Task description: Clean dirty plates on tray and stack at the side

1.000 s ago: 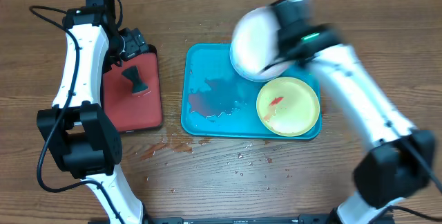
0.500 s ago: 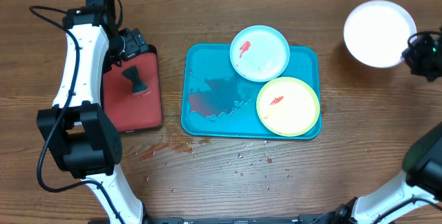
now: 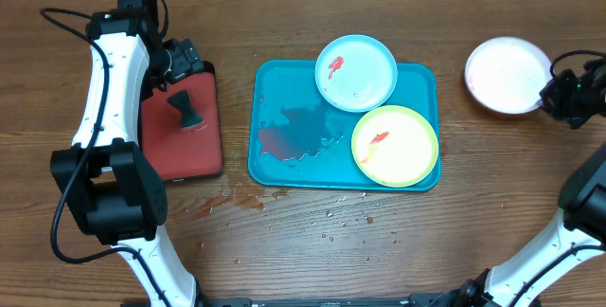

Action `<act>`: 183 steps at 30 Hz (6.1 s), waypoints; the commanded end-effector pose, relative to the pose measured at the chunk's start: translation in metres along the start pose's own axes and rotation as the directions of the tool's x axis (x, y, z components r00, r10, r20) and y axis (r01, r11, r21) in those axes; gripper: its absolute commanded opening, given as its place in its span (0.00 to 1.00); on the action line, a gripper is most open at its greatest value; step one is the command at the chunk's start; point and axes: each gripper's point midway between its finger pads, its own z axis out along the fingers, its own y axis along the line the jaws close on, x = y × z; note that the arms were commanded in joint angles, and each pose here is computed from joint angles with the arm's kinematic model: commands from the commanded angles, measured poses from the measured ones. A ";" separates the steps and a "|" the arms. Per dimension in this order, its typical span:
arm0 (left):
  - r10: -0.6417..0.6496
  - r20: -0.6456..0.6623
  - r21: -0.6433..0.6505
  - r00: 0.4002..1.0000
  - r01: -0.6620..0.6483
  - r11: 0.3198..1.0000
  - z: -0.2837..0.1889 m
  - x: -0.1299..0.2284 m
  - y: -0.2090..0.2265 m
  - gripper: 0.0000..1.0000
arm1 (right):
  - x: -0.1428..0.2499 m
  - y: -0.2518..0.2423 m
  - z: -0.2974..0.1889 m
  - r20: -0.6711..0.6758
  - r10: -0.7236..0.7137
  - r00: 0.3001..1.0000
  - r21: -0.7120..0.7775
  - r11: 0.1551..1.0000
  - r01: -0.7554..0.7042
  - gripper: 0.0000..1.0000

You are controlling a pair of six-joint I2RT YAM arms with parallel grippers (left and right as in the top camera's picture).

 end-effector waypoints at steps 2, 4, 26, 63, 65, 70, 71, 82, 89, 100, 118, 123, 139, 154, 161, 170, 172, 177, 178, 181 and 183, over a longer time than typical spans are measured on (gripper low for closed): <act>-0.005 0.007 0.012 1.000 0.005 1.000 -0.003 -0.002 -0.002 1.00 | -0.001 0.002 -0.001 0.010 -0.010 1.000 0.010 1.000 0.010 0.14; -0.004 0.007 0.012 1.000 0.004 1.000 -0.003 -0.002 -0.002 1.00 | 0.002 0.001 -0.001 -0.001 -0.007 1.000 0.013 1.000 0.007 0.23; -0.001 -0.051 0.100 0.999 0.006 0.995 -0.004 0.009 -0.018 1.00 | 0.121 0.211 0.042 0.006 -0.446 0.895 -0.155 0.884 0.441 0.60; 0.031 -0.102 0.097 0.994 -0.021 0.995 -0.003 0.026 -0.025 1.00 | 0.252 0.264 0.081 -0.223 -0.596 0.772 -0.391 0.780 0.489 0.04; 0.086 -0.112 0.121 0.990 -0.072 0.990 -0.002 0.032 -0.031 0.99 | 0.260 0.258 0.080 -0.252 -0.603 0.757 -0.383 0.780 0.495 0.04; 0.329 -0.101 0.237 0.939 -0.299 0.925 -0.006 0.050 -0.063 0.91 | 0.281 0.242 0.079 -0.296 -0.685 0.665 -0.366 0.725 0.583 0.04; 0.362 -0.097 0.243 0.927 -0.330 0.912 -0.007 0.054 -0.069 0.88 | 0.284 0.237 0.079 -0.310 -0.688 0.656 -0.349 0.724 0.594 0.04; 0.495 -0.094 0.275 0.864 -0.456 0.847 -0.011 0.095 -0.120 0.53 | 0.313 0.242 0.086 -0.278 -0.777 0.564 -0.281 0.627 0.726 0.04; 0.375 -0.120 0.044 0.919 -0.372 0.927 0.001 0.087 -0.092 0.69 | 0.323 0.246 0.091 -0.257 -0.770 0.584 -0.185 0.633 0.752 0.04; 0.117 -0.237 -0.018 0.964 -0.124 0.992 0.039 0.068 -0.038 0.79 | 0.329 0.250 0.093 -0.236 -0.782 0.577 -0.157 0.617 0.771 0.04; -0.017 -0.264 -0.182 0.964 -0.032 0.983 0.076 0.054 0.015 0.76 | 0.348 0.246 0.089 -0.255 -0.854 0.453 -0.191 0.503 0.843 0.04; -0.036 -0.255 -0.174 0.966 -0.009 0.985 0.070 0.046 0.026 0.76 | 0.348 0.247 0.090 -0.248 -0.856 0.453 -0.193 0.502 0.843 0.04; 0.098 -0.255 0.032 0.962 -0.092 0.995 0.049 0.034 0.005 0.76 | 0.347 0.249 0.090 -0.241 -0.858 0.454 -0.195 0.501 0.843 0.04; -0.122 -0.173 -0.155 0.977 0.095 0.983 0.043 0.022 0.064 0.68 | 0.346 0.250 0.091 -0.236 -0.859 0.455 -0.193 0.500 0.844 0.04; -0.128 -0.195 -0.167 0.972 0.096 0.981 0.079 0.034 0.070 0.68 | 0.346 0.252 0.091 -0.227 -0.861 0.456 -0.195 0.499 0.845 0.04; -0.126 -0.153 -0.142 0.980 0.105 0.984 0.086 0.025 0.066 0.56 | 0.346 0.252 0.091 -0.226 -0.861 0.456 -0.196 0.499 0.844 0.04; -0.125 -0.140 -0.142 0.982 0.105 0.984 0.088 0.022 0.066 0.58 | 0.346 0.252 0.091 -0.228 -0.861 0.456 -0.195 0.499 0.844 0.04; -0.127 -0.153 -0.114 0.980 0.110 0.987 0.104 0.032 0.064 0.59 | 0.347 0.249 0.090 -0.241 -0.858 0.454 -0.192 0.501 0.844 0.04; -0.127 -0.159 -0.111 0.979 0.110 0.988 0.108 0.036 0.064 0.59 | 0.347 0.248 0.090 -0.242 -0.857 0.454 -0.192 0.501 0.844 0.04; -0.112 -0.169 -0.116 0.979 0.093 0.989 0.116 0.044 0.067 0.58 | 0.347 0.248 0.090 -0.244 -0.857 0.454 -0.191 0.501 0.844 0.04; -0.108 -0.162 -0.133 0.981 0.087 0.987 0.116 0.043 0.071 0.55 | 0.347 0.248 0.090 -0.244 -0.857 0.454 -0.191 0.502 0.844 0.04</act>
